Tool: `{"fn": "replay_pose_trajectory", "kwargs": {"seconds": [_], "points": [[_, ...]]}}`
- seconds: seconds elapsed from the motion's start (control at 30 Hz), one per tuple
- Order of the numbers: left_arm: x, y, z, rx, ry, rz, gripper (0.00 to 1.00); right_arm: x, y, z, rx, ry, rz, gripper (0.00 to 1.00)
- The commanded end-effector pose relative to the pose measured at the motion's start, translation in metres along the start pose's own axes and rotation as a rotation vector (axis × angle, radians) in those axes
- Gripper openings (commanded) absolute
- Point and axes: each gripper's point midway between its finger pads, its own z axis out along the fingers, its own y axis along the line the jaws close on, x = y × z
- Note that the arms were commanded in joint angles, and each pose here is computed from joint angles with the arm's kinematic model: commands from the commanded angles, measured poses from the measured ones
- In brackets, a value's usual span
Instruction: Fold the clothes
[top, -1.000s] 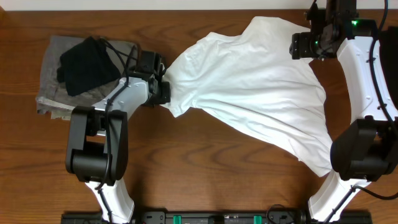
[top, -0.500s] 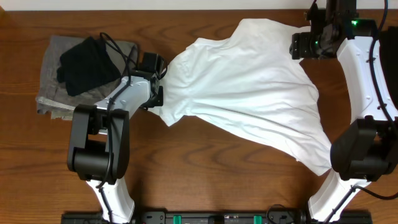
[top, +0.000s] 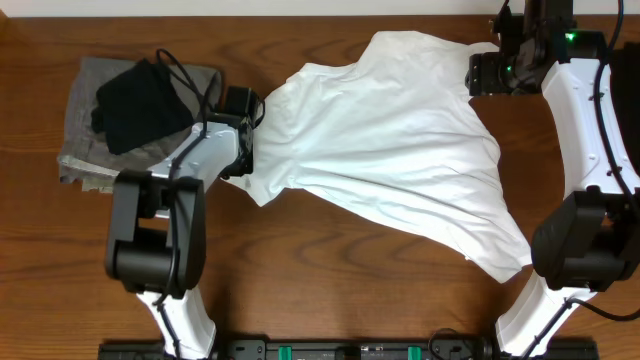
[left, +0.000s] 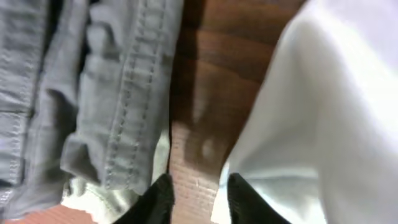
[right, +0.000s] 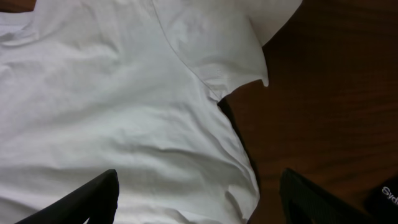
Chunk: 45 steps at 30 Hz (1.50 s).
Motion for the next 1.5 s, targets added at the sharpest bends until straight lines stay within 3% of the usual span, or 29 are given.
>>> {"fn": "replay_pose_trajectory", "kwargs": {"seconds": [0.0,0.2,0.57,0.87,1.2,1.47], "points": [[-0.013,-0.004,-0.035,0.113,-0.065,-0.075,0.36,0.001,-0.005,0.002,0.01,0.006,-0.004,0.8],[-0.008,-0.038,-0.053,0.34,-0.026,-0.162,0.36,0.001,-0.005,0.002,0.009,0.007,-0.004,0.8],[0.015,-0.041,-0.037,0.322,0.062,-0.197,0.36,0.006,-0.005,0.002,0.009,0.028,-0.002,0.81],[0.048,-0.053,-0.045,0.393,0.214,-0.186,0.35,0.019,-0.012,0.001,0.049,0.083,-0.033,0.82],[0.034,-0.06,-0.047,0.439,0.161,-0.195,0.36,0.051,-0.011,0.006,0.039,0.198,-0.035,0.73],[0.03,-0.062,-0.047,0.452,0.141,-0.175,0.36,0.057,-0.036,0.035,0.059,0.158,0.019,0.74]]}}
